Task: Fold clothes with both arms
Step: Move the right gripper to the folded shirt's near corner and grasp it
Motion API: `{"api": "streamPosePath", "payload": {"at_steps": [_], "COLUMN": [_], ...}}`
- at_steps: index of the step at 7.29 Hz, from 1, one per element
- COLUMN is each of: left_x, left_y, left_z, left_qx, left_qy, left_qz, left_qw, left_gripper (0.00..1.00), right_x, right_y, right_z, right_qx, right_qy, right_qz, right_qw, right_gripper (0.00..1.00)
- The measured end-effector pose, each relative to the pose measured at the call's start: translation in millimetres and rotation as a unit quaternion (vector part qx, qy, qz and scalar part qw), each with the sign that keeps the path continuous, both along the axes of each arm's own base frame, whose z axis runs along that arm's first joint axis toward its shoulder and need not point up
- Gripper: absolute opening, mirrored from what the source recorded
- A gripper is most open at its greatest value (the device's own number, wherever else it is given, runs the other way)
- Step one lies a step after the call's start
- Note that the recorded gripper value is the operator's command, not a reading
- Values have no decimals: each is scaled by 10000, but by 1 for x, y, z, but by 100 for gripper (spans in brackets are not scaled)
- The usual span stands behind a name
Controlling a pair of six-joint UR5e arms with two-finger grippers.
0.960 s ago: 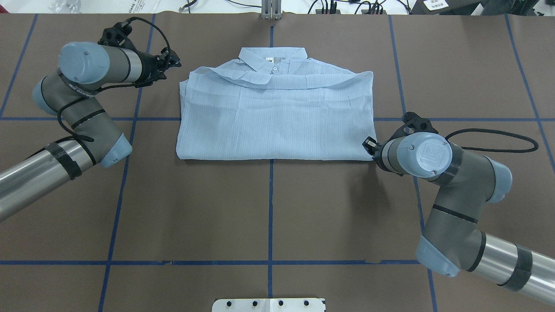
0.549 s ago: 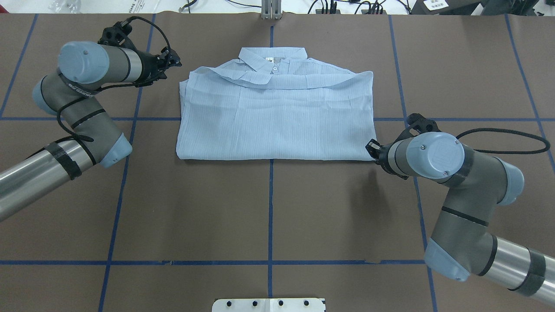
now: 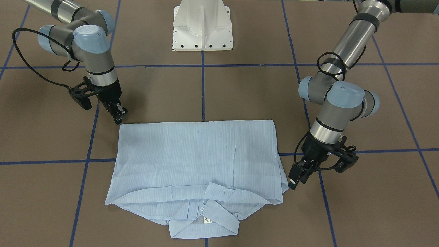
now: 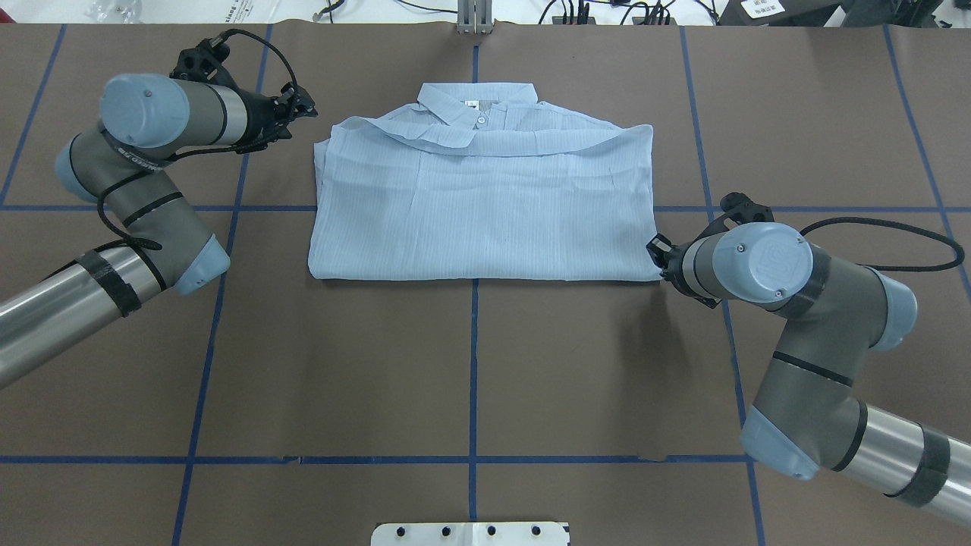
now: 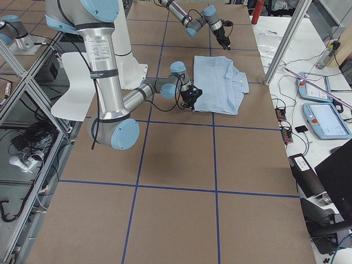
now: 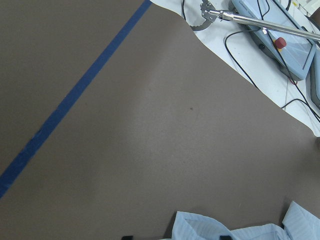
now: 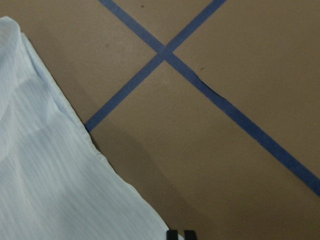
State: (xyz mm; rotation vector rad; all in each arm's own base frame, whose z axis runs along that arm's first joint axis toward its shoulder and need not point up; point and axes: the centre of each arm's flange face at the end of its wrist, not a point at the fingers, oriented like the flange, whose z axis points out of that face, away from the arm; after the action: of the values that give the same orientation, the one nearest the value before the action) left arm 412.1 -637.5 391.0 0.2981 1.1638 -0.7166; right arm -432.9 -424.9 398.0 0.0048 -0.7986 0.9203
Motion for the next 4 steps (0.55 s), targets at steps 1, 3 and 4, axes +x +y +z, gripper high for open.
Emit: {"api": "streamPosePath", "payload": {"at_steps": [1, 3, 4], "left_x": [0, 0, 0], "left_y": [0, 0, 0], "left_z": [0, 0, 0], "left_qx": [-1, -4, -4], "left_qy": [0, -3, -2], "left_qz": [-2, -9, -10], "left_qw": [10000, 10000, 10000], "left_gripper": [65, 65, 65], "right_x": [-3, -8, -10], "right_y": [-3, -6, -7], "right_z": [0, -2, 0], "right_qx": [-219, -452, -504], "right_qy": [-109, -236, -229], "right_qz": [243, 482, 515], "right_qw": [9994, 9975, 9971], "right_gripper": [68, 67, 66]}}
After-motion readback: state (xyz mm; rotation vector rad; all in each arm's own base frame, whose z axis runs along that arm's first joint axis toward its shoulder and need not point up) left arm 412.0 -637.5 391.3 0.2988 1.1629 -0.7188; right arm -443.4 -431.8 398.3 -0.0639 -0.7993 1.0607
